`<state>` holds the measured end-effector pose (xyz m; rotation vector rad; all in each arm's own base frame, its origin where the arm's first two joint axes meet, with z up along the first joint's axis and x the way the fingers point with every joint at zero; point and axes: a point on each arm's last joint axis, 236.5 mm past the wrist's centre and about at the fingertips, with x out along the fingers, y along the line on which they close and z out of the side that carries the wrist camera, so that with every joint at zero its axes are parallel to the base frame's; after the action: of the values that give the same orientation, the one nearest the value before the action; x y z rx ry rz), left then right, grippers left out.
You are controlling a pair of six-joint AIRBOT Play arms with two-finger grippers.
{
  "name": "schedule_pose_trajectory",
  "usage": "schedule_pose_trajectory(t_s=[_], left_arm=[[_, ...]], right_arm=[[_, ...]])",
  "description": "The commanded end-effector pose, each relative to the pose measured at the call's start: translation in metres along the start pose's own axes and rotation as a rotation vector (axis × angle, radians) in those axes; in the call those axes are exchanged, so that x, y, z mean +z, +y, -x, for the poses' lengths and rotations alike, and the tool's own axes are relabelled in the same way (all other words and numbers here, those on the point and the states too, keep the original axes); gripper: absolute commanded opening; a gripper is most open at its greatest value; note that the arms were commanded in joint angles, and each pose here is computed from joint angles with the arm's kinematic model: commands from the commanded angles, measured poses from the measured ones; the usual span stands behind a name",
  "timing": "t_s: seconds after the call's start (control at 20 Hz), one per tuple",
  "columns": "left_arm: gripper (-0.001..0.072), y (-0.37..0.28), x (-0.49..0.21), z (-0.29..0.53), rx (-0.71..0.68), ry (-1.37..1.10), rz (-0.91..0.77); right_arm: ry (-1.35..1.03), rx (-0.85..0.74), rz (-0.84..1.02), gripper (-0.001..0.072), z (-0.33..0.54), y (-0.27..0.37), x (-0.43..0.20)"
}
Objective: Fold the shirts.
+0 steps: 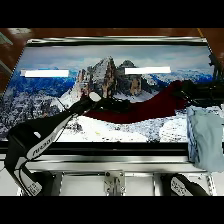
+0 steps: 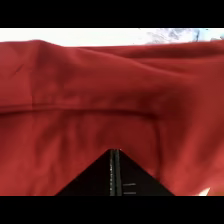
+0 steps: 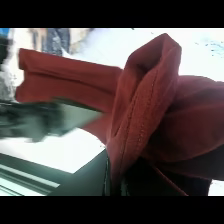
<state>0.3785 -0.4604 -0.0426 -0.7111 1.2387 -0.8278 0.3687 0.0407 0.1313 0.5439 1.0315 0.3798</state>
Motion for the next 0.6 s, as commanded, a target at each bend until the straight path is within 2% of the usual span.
schedule_pose_trajectory(t_s=[0.0,0.15,0.35,0.45,0.55], left_arm=[[0.0039,-0.007,-0.033,-0.043,-0.064,0.036,0.158],[0.0039,-0.011,-0.032,-0.059,-0.113,0.041,0.241],[0.0040,-0.027,-0.004,-0.051,-0.152,-0.009,0.214],[0.0039,-0.022,0.008,-0.032,-0.123,-0.010,0.135],[0.0039,-0.004,0.027,0.003,-0.027,-0.005,-0.035]], right_arm=[[-0.043,-0.006,-0.013,0.0068,0.027,0.025,-0.008],[-0.053,0.009,-0.023,0.0068,0.039,0.039,-0.016],[-0.068,0.041,-0.058,0.0068,0.046,0.052,-0.018],[-0.077,0.044,-0.072,0.0068,0.043,0.051,-0.013],[-0.069,0.059,-0.050,0.0068,0.029,0.060,-0.010]])
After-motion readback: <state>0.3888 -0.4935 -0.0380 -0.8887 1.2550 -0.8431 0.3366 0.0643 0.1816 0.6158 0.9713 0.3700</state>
